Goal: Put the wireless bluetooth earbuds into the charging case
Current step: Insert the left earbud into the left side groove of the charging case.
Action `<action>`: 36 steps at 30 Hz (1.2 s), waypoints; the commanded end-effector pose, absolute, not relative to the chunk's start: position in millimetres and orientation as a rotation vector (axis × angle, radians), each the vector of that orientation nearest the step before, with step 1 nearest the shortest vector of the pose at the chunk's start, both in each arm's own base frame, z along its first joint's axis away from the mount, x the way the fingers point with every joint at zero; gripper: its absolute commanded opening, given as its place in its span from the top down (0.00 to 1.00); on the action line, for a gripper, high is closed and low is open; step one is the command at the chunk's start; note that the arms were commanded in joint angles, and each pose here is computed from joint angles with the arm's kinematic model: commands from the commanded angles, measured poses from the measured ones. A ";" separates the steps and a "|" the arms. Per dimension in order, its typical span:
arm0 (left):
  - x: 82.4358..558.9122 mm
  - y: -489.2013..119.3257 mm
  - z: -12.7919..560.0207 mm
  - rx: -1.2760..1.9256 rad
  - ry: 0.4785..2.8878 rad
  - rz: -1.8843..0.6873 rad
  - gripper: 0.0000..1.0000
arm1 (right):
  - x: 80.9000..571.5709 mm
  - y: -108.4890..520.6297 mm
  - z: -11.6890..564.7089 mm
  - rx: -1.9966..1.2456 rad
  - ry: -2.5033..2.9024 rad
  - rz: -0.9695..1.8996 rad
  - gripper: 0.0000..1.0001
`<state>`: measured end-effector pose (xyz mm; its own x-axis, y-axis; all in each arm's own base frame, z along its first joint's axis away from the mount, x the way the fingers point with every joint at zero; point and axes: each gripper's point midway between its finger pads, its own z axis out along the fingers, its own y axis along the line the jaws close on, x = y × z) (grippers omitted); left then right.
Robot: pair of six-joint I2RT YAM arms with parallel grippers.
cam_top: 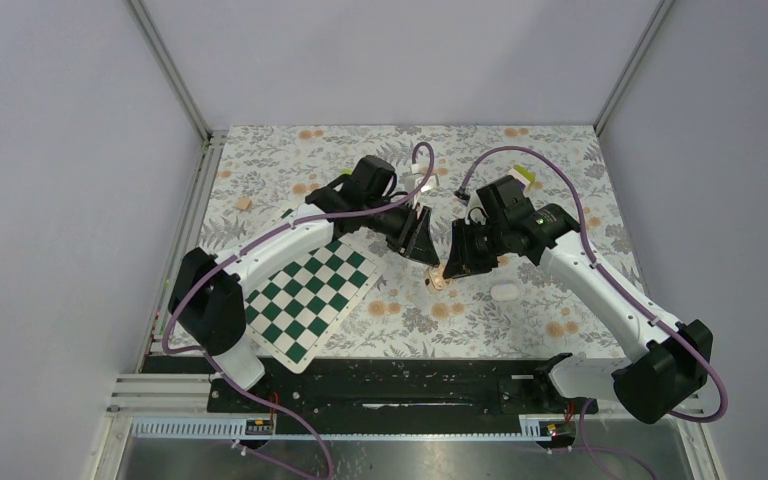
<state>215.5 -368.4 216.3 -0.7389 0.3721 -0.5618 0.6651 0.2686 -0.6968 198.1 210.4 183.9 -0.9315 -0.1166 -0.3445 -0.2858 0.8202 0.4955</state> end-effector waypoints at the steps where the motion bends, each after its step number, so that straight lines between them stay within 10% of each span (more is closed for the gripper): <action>1: 229.2 -377.6 235.0 0.976 2.151 -1.420 0.55 | 197.9 213.9 187.2 -0.322 2.685 0.817 1.00; 22: 230.0 -369.2 203.4 0.886 2.228 -1.360 0.52 | 226.2 164.4 147.6 -0.349 2.694 0.106 1.00; 27: 235.5 -372.7 185.8 0.736 2.192 -1.395 0.37 | 229.2 173.3 135.0 -0.369 2.613 0.199 1.00; 36: 233.1 -380.8 188.4 0.682 1.970 -1.493 0.40 | 224.4 182.2 131.7 -0.395 2.621 0.271 1.00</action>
